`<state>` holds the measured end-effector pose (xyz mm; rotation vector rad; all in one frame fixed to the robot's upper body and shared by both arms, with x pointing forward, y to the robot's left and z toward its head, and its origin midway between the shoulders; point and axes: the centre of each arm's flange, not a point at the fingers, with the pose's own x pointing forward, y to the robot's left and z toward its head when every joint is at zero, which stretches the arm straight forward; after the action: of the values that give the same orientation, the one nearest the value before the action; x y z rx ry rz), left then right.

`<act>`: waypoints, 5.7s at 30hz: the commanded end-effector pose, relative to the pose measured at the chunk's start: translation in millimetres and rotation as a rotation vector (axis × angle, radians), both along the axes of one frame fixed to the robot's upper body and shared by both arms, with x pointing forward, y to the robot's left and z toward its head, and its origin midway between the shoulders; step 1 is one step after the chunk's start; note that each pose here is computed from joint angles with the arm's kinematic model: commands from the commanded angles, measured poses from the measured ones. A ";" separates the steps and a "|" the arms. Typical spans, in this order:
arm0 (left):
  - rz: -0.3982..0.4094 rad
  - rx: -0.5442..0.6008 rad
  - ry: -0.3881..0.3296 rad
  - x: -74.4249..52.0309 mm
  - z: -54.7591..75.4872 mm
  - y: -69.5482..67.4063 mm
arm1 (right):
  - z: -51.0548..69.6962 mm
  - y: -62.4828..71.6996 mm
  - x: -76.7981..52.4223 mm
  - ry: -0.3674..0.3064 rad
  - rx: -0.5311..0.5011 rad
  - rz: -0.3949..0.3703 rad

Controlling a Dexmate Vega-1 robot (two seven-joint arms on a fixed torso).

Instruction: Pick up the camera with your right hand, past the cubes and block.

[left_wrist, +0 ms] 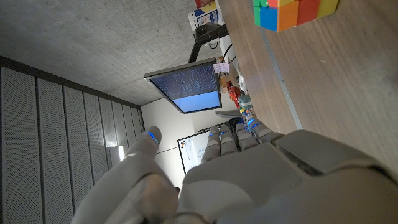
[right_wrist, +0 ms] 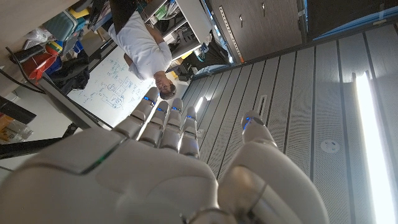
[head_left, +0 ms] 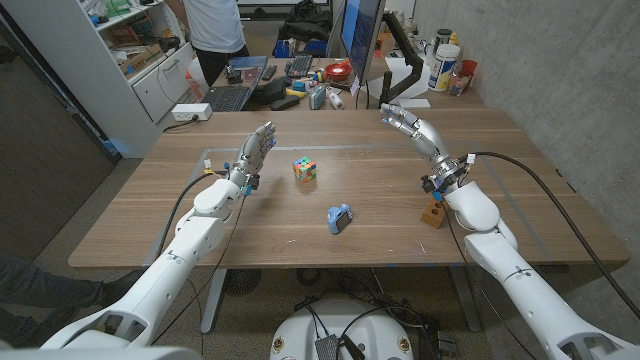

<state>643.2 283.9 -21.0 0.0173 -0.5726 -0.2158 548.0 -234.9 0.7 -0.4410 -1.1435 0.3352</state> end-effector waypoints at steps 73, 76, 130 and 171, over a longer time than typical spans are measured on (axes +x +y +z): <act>-0.022 0.017 -0.012 4.8 9.8 1.1 | 6.4 41.3 -46.7 -0.317 -0.419 -0.171; -0.022 0.017 -0.011 4.1 9.7 0.8 | 7.9 42.4 -46.5 -0.330 -0.437 -0.181; -0.005 0.031 -0.020 0.9 13.9 -6.0 | 2.6 59.7 -44.8 -0.504 -0.778 -0.337; -0.005 0.030 -0.032 -2.3 18.4 -1.7 | -12.5 71.0 -46.7 -0.506 -0.966 -0.355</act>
<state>642.3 284.0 -5.7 0.0504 -0.5924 -0.2234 503.4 -166.9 -8.8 -1.5729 -1.3095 0.4623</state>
